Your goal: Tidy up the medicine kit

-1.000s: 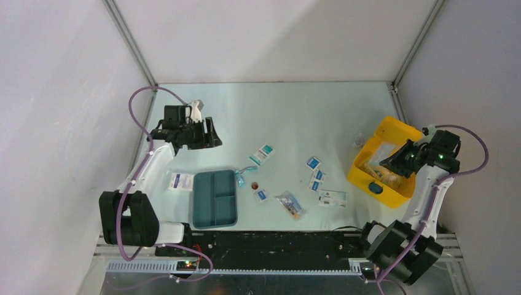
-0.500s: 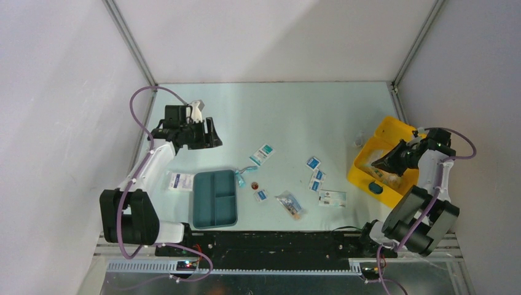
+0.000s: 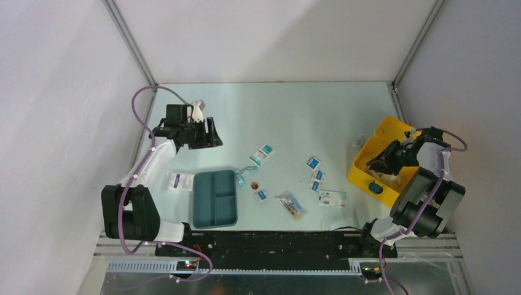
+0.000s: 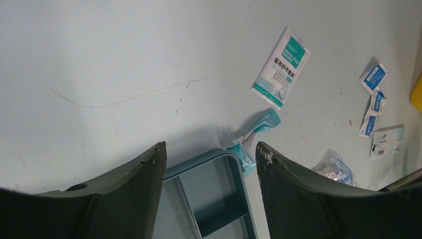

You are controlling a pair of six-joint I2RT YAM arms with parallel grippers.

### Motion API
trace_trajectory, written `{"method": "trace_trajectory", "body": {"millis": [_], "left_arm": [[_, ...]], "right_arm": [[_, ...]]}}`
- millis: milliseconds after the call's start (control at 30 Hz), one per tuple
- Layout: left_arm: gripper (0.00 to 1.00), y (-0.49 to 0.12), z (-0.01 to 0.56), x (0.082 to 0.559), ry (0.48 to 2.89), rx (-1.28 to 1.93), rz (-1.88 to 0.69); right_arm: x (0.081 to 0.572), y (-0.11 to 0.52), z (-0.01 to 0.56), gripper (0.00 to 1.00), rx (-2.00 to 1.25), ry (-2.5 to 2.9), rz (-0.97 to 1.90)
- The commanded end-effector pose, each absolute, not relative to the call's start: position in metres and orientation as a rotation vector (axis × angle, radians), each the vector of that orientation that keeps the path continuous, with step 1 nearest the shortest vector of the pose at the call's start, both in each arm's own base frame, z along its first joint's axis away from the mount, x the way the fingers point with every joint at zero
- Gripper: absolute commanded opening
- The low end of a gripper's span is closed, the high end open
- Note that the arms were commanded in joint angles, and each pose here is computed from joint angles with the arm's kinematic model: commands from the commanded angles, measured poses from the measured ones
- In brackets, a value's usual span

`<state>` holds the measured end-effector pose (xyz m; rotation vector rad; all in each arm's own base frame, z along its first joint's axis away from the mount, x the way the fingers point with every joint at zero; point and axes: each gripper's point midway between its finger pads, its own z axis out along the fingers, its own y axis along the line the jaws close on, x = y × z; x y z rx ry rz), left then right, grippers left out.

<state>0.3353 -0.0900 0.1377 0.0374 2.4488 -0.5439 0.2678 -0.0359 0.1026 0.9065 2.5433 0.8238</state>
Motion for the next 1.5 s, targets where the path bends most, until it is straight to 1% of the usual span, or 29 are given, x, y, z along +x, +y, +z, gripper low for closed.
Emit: {"method": "trace_trajectory", "body": {"millis": [0,33,100,267,367,567,633,733,800,833,900,967,1033,1133,1267,1367,1467], "left_arm": [[0.71,-0.093,0.163,0.349,2.363,0.090,-0.536],[0.71,-0.093,0.163,0.349,2.361,0.091,-0.537],[0.71,-0.093,0.164,0.349,2.359,0.091,-0.537],[0.71,-0.094,0.165,0.348,2.354,0.102,-0.531],[0.71,-0.094,0.167,0.347,2.345,0.116,-0.509],[0.72,-0.097,0.171,0.343,2.327,0.166,-0.468],[0.73,-0.103,0.175,0.338,2.308,0.221,-0.457],[0.74,-0.113,0.183,0.328,2.259,0.345,-0.439],[0.76,-0.124,0.186,0.321,2.227,0.451,-0.426],[0.76,-0.132,0.185,0.317,2.218,0.501,-0.428],[0.78,-0.143,0.185,0.312,2.201,0.580,-0.424],[0.78,-0.154,0.176,0.310,2.217,0.640,-0.421],[0.78,-0.163,0.168,0.309,2.239,0.687,-0.402],[0.78,-0.174,0.159,0.311,2.267,0.729,-0.363],[0.78,-0.179,0.143,0.319,2.339,0.698,-0.350],[0.77,-0.183,0.125,0.325,2.406,0.668,-0.351],[0.75,-0.189,0.114,0.331,2.451,0.642,-0.372]], "right_arm": [[0.277,-0.040,0.122,0.31,0.835,2.507,0.804],[0.277,-0.040,0.123,0.36,0.833,2.505,0.794],[0.276,-0.042,0.127,0.41,0.821,2.504,0.766],[0.269,-0.048,0.142,0.47,0.785,2.489,0.669],[0.265,-0.053,0.154,0.49,0.752,2.470,0.601],[0.257,-0.067,0.197,0.51,0.658,2.355,0.429],[0.259,-0.069,0.217,0.57,0.605,2.284,0.379],[0.263,-0.065,0.246,0.74,0.510,2.169,0.356],[0.269,-0.055,0.269,0.80,0.404,2.083,0.370],[0.272,-0.046,0.282,0.85,0.325,2.035,0.384],[0.278,-0.029,0.298,0.90,0.202,1.981,0.390],[0.287,-0.007,0.307,0.93,0.072,1.955,0.386],[0.298,0.018,0.306,0.94,-0.041,1.956,0.381],[0.315,0.051,0.287,0.95,-0.199,2.007,0.379],[0.325,0.107,0.258,0.92,-0.426,2.063,0.448],[0.327,0.126,0.242,0.88,-0.587,2.078,0.443],[0.332,0.147,0.226,0.84,-0.646,2.100,0.474]]}}
